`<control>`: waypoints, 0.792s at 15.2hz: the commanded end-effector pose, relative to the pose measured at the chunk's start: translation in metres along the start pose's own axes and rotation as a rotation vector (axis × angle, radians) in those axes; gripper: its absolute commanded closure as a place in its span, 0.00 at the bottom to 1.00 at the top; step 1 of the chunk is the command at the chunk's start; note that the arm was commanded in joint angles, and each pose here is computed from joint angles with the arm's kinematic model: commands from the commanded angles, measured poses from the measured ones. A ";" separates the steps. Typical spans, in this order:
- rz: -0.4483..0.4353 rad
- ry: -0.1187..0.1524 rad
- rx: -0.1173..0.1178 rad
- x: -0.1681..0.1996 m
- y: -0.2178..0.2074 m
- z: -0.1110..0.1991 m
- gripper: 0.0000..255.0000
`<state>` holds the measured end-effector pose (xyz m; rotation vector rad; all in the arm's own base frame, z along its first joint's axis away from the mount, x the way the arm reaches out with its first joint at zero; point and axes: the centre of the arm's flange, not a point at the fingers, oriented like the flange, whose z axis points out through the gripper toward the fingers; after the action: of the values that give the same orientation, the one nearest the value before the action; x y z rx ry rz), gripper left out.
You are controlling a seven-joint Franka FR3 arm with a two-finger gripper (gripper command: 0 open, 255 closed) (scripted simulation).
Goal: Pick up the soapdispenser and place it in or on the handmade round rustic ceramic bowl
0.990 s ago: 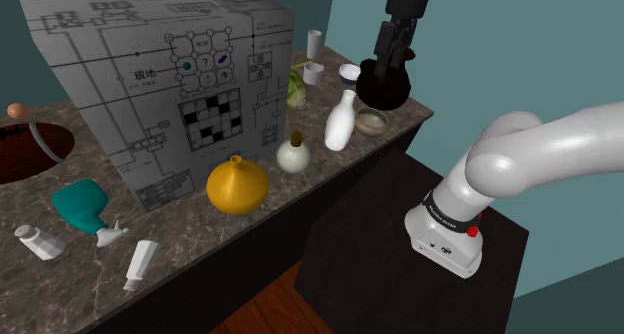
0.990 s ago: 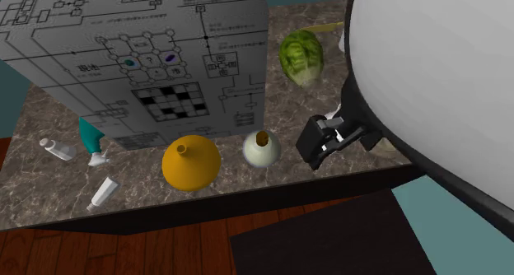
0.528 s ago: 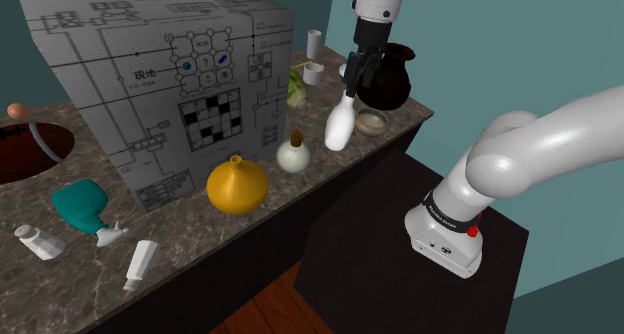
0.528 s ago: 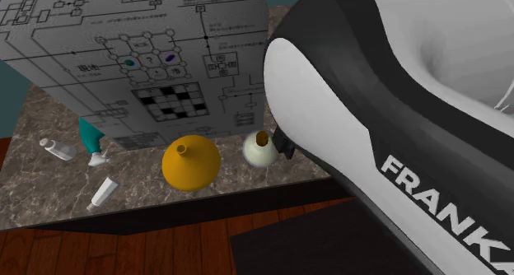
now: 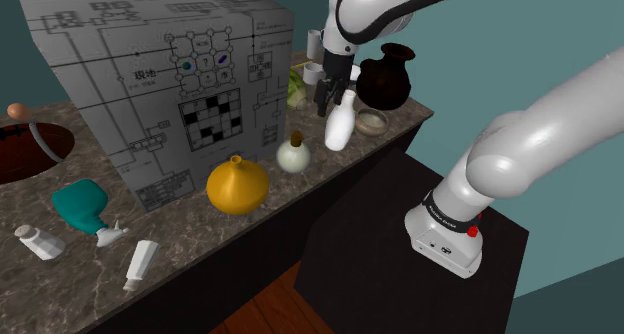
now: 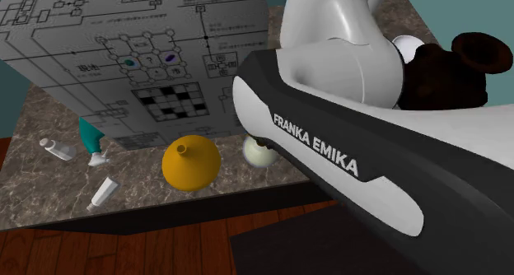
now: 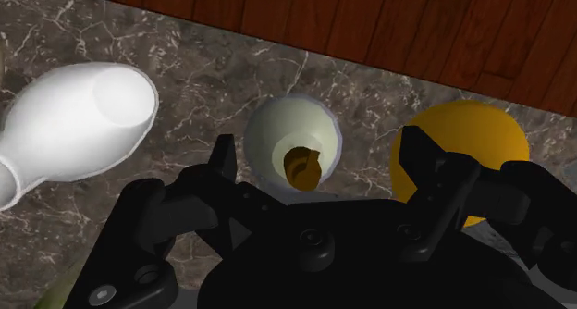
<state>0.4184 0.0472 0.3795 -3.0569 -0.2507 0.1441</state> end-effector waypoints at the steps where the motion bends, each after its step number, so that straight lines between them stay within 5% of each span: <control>1: -0.010 0.007 -0.004 0.016 -0.003 0.018 0.00; 12: -0.054 0.028 -0.022 0.095 -0.007 0.115 0.00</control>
<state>0.4911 0.0717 0.2785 -3.0777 -0.2583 0.0983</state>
